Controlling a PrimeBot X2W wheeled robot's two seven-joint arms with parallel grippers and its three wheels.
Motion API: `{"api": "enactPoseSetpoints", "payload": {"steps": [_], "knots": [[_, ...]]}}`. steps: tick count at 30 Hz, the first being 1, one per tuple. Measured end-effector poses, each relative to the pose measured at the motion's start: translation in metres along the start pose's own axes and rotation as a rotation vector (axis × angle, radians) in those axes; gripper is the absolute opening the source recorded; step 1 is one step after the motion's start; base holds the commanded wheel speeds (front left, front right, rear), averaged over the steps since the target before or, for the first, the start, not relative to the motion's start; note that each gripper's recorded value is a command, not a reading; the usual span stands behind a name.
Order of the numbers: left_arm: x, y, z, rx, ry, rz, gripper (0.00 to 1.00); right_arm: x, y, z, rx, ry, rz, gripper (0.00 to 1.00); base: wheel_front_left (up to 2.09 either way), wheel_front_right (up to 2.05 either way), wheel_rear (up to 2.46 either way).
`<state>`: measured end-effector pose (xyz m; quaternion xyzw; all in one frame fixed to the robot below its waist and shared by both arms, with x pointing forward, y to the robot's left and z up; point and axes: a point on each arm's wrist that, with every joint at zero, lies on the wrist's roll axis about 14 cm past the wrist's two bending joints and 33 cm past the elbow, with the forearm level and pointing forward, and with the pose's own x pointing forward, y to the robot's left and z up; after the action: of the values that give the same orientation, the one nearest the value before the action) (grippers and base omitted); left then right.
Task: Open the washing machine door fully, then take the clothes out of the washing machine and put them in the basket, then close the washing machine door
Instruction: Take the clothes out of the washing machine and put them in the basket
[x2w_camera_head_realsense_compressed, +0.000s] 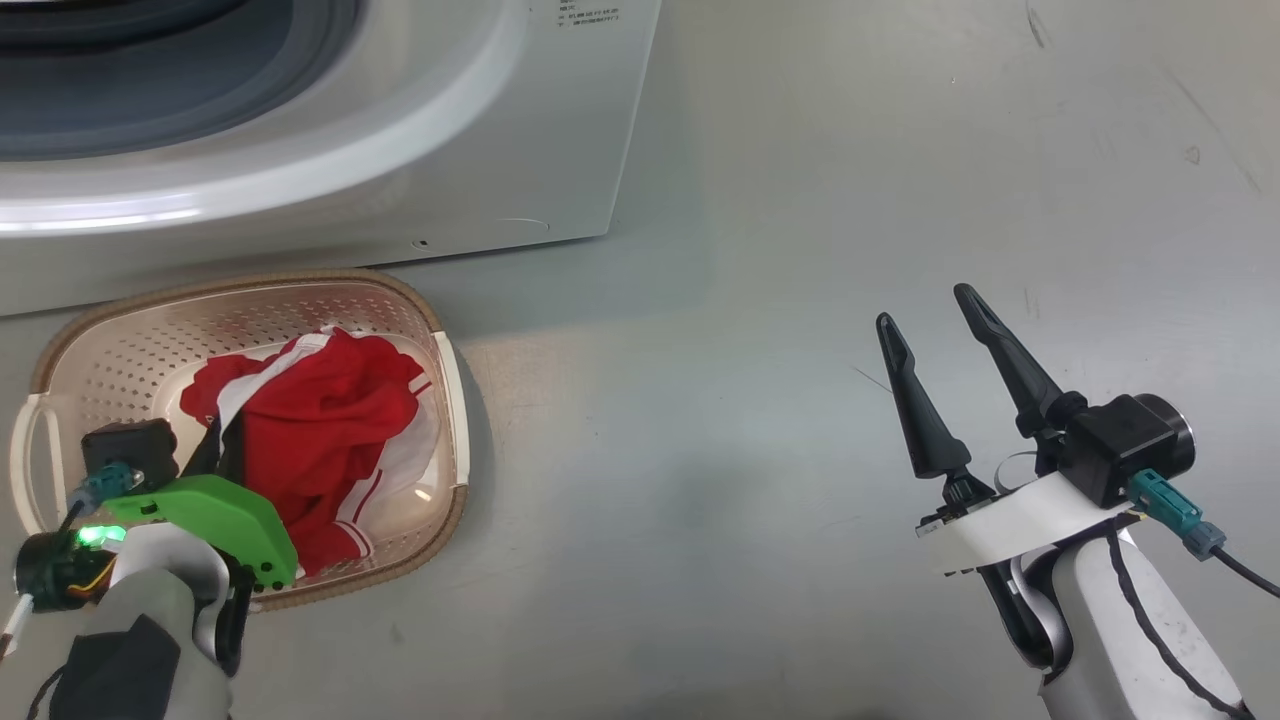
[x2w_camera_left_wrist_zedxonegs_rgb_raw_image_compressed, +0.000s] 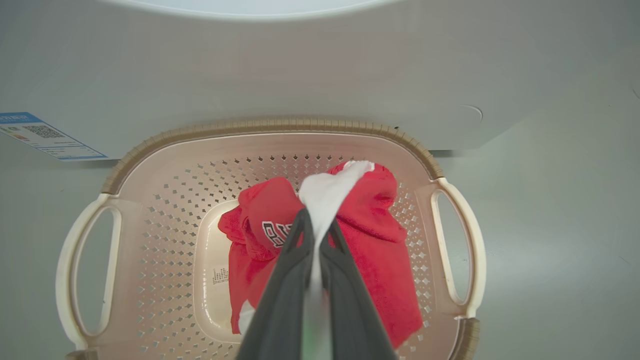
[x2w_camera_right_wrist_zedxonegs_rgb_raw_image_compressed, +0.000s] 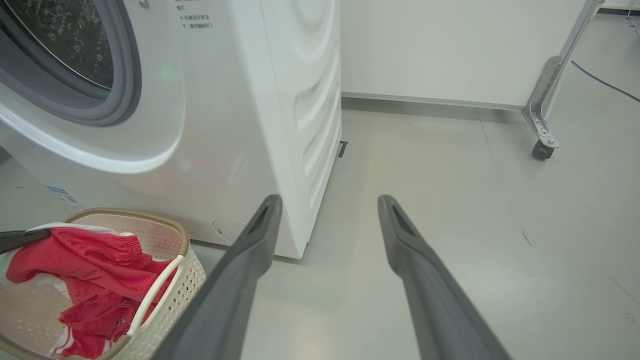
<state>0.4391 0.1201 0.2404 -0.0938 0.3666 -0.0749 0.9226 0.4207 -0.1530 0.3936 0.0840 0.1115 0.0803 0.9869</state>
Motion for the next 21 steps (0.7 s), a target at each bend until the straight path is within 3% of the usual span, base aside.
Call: {"api": "enactPoseSetpoints", "payload": {"steps": [6, 21], "knots": [[0.01, 0.019, 0.001, -0.093, 0.0, 0.076, 0.0, 0.005, 0.001, -0.007, 0.003, 0.016, 0.009, 1.0, 0.0, 0.0, 0.0], [0.022, 0.035, -0.025, -0.147, 0.09, 0.15, 0.0, 0.012, -0.01, -0.009, -0.008, 0.018, -0.016, 1.0, 0.0, 0.0, 0.0]]}}
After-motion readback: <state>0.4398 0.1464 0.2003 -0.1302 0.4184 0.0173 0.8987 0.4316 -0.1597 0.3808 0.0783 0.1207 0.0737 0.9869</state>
